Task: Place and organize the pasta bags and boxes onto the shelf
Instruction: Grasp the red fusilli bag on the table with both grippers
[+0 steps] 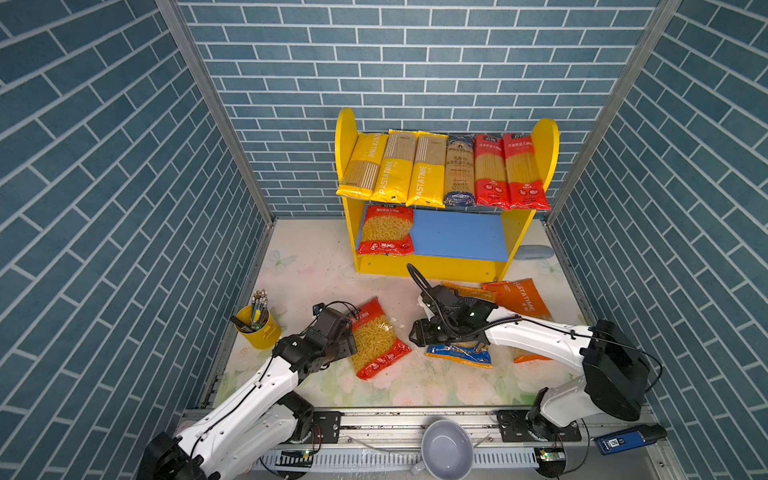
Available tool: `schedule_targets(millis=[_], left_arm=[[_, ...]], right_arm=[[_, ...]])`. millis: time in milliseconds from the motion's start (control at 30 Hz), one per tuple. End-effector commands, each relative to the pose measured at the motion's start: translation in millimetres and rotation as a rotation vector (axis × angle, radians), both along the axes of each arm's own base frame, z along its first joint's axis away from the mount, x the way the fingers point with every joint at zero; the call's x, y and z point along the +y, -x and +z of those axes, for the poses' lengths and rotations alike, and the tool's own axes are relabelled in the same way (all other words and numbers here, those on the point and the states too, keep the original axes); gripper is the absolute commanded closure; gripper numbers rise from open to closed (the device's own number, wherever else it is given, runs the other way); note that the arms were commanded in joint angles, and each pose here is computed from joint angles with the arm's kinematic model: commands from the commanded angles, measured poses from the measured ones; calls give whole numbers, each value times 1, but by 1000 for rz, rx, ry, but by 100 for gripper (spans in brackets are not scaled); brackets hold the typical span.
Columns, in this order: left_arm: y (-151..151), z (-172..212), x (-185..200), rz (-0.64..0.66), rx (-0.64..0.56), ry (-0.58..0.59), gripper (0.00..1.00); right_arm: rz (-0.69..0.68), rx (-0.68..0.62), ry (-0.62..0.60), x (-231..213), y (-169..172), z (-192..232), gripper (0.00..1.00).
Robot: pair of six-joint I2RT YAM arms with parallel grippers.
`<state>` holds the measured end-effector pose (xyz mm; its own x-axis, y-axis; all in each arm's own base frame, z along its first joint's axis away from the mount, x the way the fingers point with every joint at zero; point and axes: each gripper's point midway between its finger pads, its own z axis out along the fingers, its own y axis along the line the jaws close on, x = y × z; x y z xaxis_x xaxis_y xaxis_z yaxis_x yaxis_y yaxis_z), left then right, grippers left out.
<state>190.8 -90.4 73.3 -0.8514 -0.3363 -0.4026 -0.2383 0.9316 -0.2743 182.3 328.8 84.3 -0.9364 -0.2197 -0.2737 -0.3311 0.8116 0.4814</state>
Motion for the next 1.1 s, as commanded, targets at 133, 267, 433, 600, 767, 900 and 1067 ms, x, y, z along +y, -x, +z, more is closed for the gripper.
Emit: schedule_targets(millis=[133,267,433,600,767,900,1067], left_arm=[[-1,-4,7,66,-5,51,18],[-15,13,-4,63,-107,151,11],[-25,7,-17,86,-127,290,8],[-25,-11,-25,84,-87,340,11],[-18,-25,-25,39,-31,289,15],[-17,-36,-35,48,-32,368,23],[-21,-34,-37,28,-62,364,41]], right_arm=[[60,65,-147,44,0,7,41],[86,83,-137,53,-3,-3,38],[29,156,-273,72,-14,-4,32],[-30,229,-347,83,-27,-12,30],[-51,279,-313,86,-28,-34,34],[-51,309,-333,97,-30,-40,37],[-17,359,-366,113,-23,-47,41]])
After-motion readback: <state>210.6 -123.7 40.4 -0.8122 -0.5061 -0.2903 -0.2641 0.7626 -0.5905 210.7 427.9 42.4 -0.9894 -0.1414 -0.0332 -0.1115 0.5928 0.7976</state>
